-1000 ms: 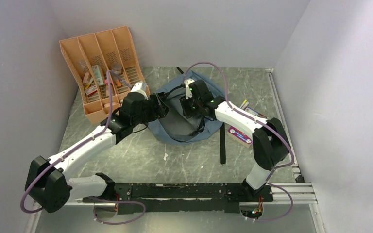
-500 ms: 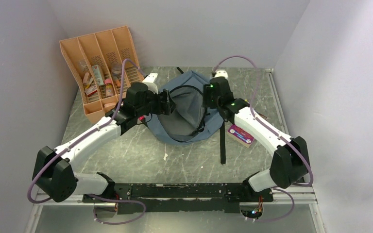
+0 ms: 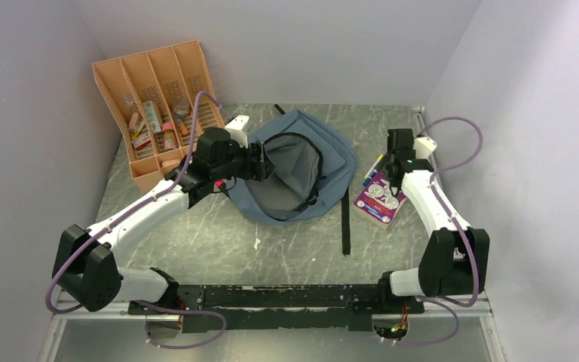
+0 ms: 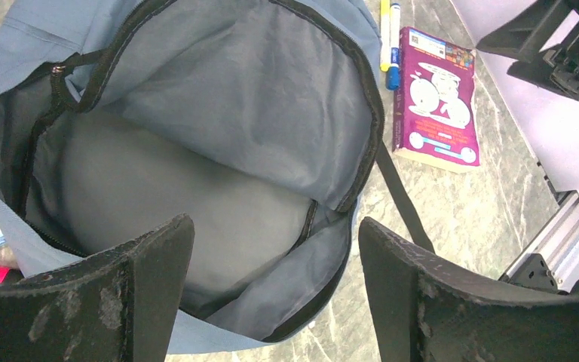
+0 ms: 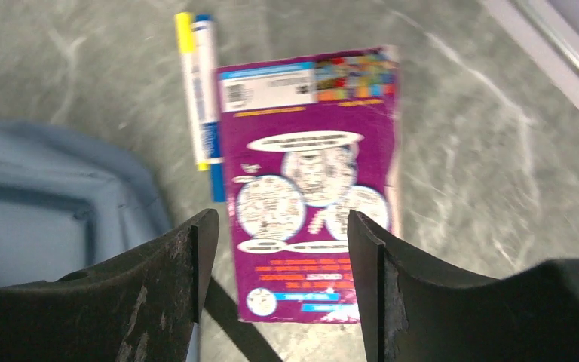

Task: Pack the student bag
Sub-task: Pick up the book from the center of the board.

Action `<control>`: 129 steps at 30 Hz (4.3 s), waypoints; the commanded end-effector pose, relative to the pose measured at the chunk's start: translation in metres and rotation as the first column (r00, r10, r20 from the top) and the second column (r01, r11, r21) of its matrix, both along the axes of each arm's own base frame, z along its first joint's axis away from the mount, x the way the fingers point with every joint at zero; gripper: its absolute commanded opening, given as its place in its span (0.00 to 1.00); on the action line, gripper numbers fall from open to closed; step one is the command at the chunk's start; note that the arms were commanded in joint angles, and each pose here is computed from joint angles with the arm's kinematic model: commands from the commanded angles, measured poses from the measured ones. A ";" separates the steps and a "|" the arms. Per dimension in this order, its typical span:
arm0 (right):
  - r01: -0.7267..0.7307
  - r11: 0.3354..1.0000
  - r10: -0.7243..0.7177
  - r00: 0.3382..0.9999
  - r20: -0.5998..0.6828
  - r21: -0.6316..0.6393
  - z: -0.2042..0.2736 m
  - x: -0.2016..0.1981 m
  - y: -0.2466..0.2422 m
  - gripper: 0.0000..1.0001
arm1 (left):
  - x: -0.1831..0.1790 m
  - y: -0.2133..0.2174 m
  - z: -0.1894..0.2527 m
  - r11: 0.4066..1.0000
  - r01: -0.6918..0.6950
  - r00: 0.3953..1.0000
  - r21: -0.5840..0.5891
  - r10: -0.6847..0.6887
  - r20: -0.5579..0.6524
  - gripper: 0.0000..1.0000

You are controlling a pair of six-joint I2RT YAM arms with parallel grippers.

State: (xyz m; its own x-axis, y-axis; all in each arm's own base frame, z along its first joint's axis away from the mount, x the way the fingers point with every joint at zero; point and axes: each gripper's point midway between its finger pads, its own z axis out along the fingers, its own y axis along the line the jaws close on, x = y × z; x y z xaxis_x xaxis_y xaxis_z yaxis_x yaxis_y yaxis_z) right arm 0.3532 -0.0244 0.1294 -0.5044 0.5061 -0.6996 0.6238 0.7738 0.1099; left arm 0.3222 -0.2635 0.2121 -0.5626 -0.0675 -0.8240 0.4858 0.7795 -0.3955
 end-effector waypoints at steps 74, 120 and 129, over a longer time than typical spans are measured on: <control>0.276 0.911 -0.293 0.956 0.008 0.307 -0.098 -0.111 -0.040 0.00 | -0.020 -0.308 -0.125 0.864 0.501 0.824 -0.039 -0.490 -0.284 0.76; 0.137 0.899 -0.075 0.984 -0.161 0.415 -0.157 -0.101 -0.008 0.04 | -0.108 -0.325 -0.179 0.787 0.560 0.605 -0.259 -0.602 -0.522 0.74; 0.085 0.879 -0.017 0.989 -0.148 0.469 -0.157 -0.098 0.004 0.05 | -0.112 -0.341 -0.165 0.799 0.480 0.599 -0.362 -0.601 -0.530 0.74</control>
